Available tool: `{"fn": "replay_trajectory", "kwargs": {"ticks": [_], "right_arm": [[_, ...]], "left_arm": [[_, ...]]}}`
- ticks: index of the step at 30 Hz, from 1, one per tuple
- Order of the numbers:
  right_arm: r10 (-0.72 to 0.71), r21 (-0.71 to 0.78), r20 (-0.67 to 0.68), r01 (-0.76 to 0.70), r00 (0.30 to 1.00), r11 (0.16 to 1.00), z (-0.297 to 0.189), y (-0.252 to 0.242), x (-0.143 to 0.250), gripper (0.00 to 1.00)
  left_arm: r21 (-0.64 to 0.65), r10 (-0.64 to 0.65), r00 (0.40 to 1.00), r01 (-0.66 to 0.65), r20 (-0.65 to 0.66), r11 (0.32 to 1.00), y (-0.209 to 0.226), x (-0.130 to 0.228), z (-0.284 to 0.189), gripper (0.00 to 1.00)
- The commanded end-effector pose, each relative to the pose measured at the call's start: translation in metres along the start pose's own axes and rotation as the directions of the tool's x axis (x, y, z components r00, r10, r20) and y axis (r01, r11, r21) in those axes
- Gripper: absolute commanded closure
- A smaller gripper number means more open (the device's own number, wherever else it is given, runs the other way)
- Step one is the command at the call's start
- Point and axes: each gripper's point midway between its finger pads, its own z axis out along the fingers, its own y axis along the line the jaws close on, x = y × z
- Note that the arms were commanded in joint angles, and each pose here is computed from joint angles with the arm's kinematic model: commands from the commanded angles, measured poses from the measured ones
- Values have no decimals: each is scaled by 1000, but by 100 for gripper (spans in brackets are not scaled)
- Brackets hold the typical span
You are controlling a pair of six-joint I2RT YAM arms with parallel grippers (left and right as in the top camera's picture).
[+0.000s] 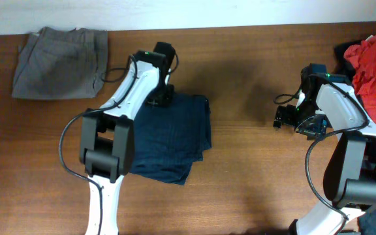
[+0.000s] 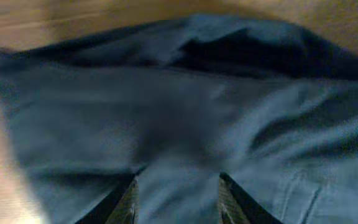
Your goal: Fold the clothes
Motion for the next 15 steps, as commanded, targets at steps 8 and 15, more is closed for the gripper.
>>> {"fn": "replay_trajectory", "kwargs": {"ticks": [8,15], "right_arm": [[-3,-11,39,4,999,1000,-13,0,-5,1],[-3,-11,39,4,999,1000,-13,0,-5,1]], "left_arm": [[37,-1,997,4,-81,999,14,59,-103,56],[39,15,968,-5,-249,999,11,98,-77,70]]}}
